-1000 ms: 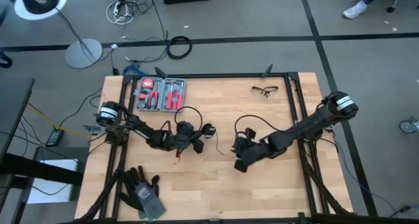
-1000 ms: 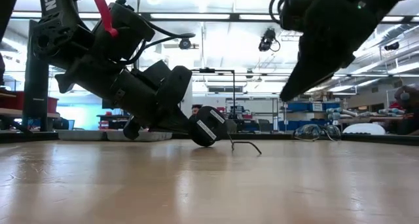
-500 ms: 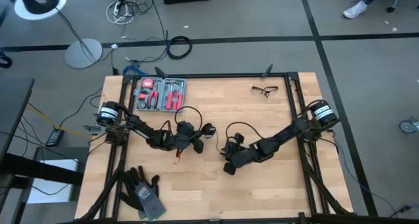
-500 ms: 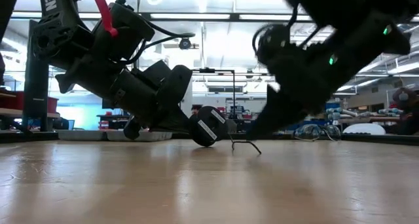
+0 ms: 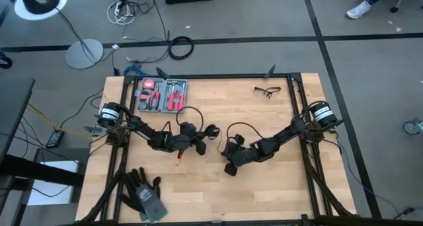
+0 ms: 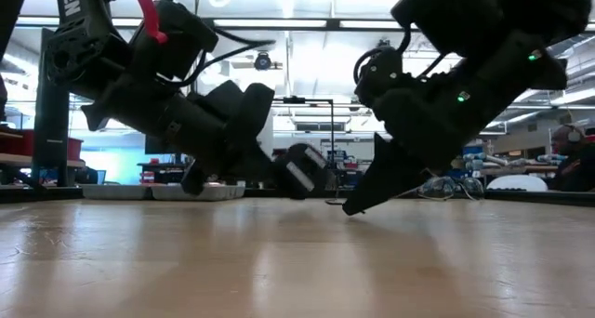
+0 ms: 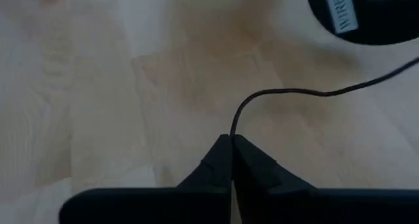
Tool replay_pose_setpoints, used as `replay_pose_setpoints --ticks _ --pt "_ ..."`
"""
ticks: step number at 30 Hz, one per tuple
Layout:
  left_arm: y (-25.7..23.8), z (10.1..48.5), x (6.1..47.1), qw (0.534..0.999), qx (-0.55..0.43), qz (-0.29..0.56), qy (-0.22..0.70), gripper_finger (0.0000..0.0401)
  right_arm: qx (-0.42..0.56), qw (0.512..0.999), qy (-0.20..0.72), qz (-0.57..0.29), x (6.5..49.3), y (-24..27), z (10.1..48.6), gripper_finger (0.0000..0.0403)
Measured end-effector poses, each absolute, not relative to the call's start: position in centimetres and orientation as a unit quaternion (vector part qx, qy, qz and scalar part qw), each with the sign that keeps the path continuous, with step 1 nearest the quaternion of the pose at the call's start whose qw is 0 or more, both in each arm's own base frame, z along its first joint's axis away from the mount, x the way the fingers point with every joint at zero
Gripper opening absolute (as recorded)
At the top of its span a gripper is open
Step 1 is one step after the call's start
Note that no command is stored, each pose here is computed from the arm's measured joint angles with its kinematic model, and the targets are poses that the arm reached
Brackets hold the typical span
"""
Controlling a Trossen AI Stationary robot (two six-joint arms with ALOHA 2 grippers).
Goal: Coil cords
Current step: Coil the black wire on the black spool
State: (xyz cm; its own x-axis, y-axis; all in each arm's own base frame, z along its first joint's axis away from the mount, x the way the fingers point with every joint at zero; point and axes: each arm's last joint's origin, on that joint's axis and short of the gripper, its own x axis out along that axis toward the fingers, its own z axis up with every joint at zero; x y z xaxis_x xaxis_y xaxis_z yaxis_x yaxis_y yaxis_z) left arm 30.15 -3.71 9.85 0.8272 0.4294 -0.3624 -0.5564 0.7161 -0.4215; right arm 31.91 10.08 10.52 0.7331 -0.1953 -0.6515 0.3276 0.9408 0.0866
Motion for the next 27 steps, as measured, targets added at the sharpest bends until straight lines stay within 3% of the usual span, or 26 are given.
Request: replay_pose_setpoints --ticks 14,27 --pt "-3.5 11.2 30.8 0.927 -0.287 0.235 0.059 0.0000 0.098 0.941 0.303 -0.117 33.3 7.9 11.3 0.0001" --pt "-3.3 10.6 30.6 0.928 -0.261 0.246 0.097 0.0000 0.076 0.964 0.225 -0.117 34.6 6.5 12.7 0.0000"
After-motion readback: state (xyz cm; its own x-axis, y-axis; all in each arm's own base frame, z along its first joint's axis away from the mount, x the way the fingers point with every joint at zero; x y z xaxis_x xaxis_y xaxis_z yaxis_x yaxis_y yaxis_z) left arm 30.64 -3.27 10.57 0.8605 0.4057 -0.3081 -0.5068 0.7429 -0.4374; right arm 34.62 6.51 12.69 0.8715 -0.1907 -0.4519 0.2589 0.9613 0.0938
